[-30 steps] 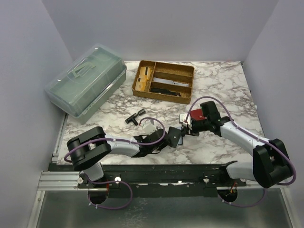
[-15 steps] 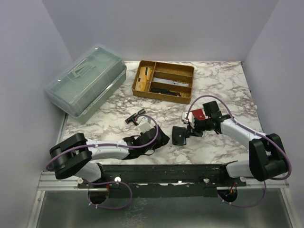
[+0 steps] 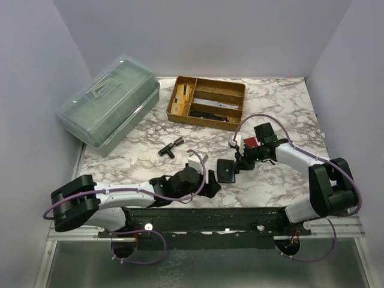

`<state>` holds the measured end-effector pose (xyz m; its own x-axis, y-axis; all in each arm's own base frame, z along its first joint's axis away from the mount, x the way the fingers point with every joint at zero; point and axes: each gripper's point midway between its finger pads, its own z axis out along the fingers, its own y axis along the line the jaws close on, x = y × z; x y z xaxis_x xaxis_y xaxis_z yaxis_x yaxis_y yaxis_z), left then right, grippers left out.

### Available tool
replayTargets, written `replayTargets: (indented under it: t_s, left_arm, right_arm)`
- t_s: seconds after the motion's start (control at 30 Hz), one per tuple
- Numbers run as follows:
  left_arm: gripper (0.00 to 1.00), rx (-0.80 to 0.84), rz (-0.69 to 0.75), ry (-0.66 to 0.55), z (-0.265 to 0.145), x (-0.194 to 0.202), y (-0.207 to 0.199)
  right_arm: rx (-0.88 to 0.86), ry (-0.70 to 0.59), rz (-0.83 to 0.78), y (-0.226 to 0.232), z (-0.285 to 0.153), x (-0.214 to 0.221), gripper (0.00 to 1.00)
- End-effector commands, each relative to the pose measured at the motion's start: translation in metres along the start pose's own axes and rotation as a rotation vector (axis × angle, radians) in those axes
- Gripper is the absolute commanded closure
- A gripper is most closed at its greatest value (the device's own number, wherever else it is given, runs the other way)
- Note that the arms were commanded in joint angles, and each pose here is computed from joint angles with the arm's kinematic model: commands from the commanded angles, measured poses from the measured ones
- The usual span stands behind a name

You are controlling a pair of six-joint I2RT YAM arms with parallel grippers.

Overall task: Take the credit cards out of the card holder
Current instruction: Open the card holder at the center of the board.

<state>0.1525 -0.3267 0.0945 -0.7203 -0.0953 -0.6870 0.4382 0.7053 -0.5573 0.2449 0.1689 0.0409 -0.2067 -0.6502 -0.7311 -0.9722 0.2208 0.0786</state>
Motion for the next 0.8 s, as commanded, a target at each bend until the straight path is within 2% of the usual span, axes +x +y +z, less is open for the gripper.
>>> replayTargets:
  t_s: [0.0,0.13,0.3,0.53,0.77]
  left_arm:
    - [0.19,-0.006,0.401,-0.010,0.015,0.008,-0.016]
    - [0.19,-0.093,0.638,-0.072,0.029,0.006,-0.017]
    - [0.18,-0.128,0.809,-0.116,0.048,0.008,-0.019]
    - [0.18,-0.162,0.937,-0.143,0.071,0.007,-0.023]
    - [0.17,-0.177,0.980,-0.178,0.093,0.005,-0.034]
  right_arm:
    - [-0.014,0.000,0.087,-0.001,-0.003,-0.001,0.89]
    - [0.015,0.025,0.097,-0.007,-0.007,0.004,0.86]
    - [-0.002,0.031,0.108,-0.004,-0.010,0.006,0.86]
    - [-0.014,0.039,0.121,-0.003,-0.010,0.006,0.85]
    - [-0.019,0.041,0.126,-0.002,-0.010,0.007,0.84]
